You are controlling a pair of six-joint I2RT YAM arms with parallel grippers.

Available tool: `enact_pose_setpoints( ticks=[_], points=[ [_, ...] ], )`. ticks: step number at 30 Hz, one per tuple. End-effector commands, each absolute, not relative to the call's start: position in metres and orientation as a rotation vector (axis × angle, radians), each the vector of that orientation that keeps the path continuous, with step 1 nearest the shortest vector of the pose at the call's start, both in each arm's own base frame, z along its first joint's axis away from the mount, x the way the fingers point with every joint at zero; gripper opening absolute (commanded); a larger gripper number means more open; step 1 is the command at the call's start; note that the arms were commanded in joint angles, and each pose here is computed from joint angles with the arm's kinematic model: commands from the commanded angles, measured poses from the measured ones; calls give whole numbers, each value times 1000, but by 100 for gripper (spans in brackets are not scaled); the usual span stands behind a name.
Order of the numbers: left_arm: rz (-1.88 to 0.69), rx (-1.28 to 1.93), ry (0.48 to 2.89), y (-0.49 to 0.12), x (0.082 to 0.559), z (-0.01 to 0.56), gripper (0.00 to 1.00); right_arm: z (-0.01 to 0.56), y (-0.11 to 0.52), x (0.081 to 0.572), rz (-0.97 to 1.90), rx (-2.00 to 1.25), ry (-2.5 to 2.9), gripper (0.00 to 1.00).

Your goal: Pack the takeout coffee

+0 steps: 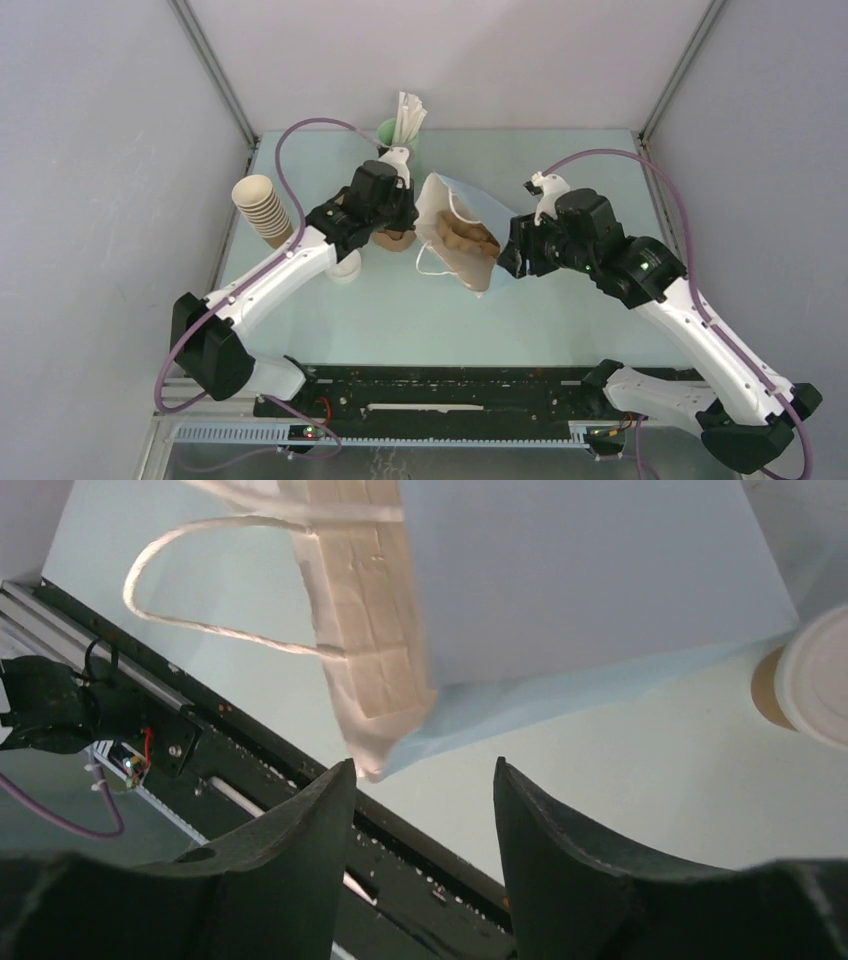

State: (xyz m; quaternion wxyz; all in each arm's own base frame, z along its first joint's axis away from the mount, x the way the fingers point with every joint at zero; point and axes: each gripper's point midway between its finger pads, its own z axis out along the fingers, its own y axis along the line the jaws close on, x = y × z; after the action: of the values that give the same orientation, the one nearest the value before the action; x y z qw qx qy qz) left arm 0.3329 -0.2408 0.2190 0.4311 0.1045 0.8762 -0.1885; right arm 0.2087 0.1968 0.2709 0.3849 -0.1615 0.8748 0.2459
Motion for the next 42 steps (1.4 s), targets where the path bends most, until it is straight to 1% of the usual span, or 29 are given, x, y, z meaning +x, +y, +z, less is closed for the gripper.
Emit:
enact_pose_setpoints(
  ticks=[1,4,6,8,9,11,12,17,21,26,31,37,42],
  points=[
    [-493,261,2104,-246,327,236,0,303,186,184,593,-443,2200,63],
    [-526,241,2110,-250,319,239,0,324,197,159,641,-503,2164,65],
    [-546,243,2105,-254,313,242,0,337,217,138,755,-567,2129,64],
    [-553,246,2100,-255,309,243,0,344,239,131,858,-582,2100,64],
    [-557,242,2093,-255,307,246,0,346,248,136,879,-554,2088,59],
    [-559,238,2092,-254,305,245,0,342,259,154,832,-504,2091,39],
    [-560,236,2092,-255,305,245,0,339,264,165,785,-495,2088,33],
    [-581,245,2088,-260,306,249,0,312,266,224,443,-462,2082,30],
    [-559,251,2091,-257,306,245,0,298,261,250,266,-502,2070,25],
    [-557,256,2090,-255,304,245,0,265,264,275,217,-553,2104,27],
    [-568,267,2087,-256,303,245,0,245,273,296,163,-612,2109,32],
    [-572,277,2077,-257,302,249,0,219,282,307,152,-665,2154,42],
    [-590,278,2077,-259,301,251,0,206,291,306,231,-676,2188,48]
  ],
)
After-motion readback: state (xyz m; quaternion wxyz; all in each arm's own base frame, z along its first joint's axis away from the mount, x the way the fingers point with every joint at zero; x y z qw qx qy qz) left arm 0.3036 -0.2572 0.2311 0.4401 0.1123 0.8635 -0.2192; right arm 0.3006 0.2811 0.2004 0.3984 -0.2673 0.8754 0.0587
